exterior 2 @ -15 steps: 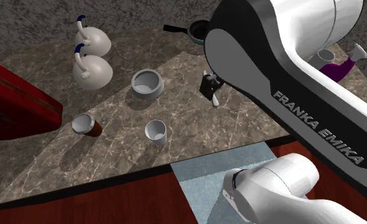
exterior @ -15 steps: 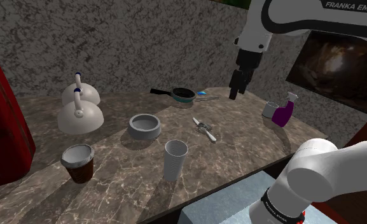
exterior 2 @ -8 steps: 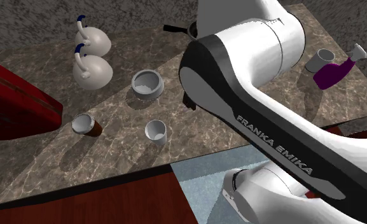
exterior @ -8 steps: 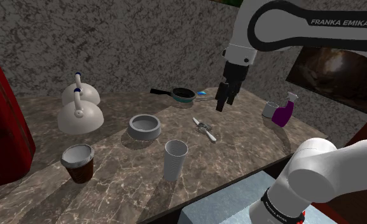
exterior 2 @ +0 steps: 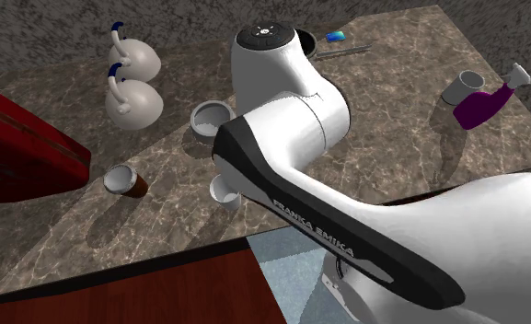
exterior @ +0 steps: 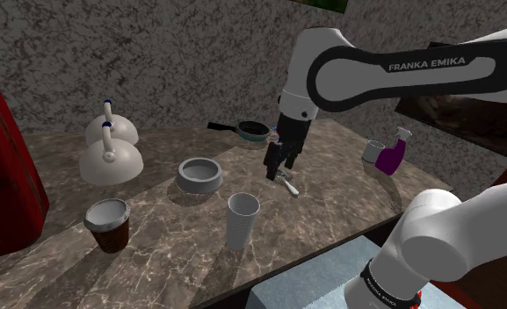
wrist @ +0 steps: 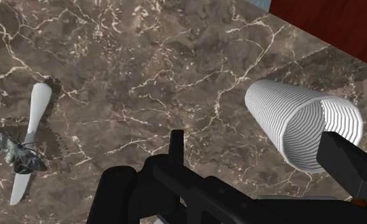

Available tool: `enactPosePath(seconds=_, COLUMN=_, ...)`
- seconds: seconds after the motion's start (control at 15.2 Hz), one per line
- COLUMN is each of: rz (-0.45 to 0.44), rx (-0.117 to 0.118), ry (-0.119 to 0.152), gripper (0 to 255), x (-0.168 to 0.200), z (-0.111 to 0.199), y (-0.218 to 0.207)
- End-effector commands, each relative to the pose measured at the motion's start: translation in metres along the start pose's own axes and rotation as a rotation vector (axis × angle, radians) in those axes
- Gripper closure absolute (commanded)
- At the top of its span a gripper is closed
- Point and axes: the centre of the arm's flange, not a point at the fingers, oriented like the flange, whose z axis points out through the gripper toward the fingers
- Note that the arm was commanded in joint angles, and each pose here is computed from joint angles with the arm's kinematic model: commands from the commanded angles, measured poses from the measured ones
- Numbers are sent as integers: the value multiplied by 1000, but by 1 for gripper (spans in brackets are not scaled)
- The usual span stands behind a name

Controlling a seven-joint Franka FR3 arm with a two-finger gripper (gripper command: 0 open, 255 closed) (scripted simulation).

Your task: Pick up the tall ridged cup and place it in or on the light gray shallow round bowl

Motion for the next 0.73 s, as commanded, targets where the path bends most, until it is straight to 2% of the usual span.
enactPosePath(seconds=0.0, rz=2, rx=9, ry=6, gripper=0, x=10, z=18, y=-17)
enactPosePath(seconds=0.26, rz=3, rx=26, ry=15, gripper=0, x=25, z=52, y=-50)
enactPosePath(seconds=0.66, rz=3, rx=26, ry=15, gripper=0, x=26, z=78, y=-51)
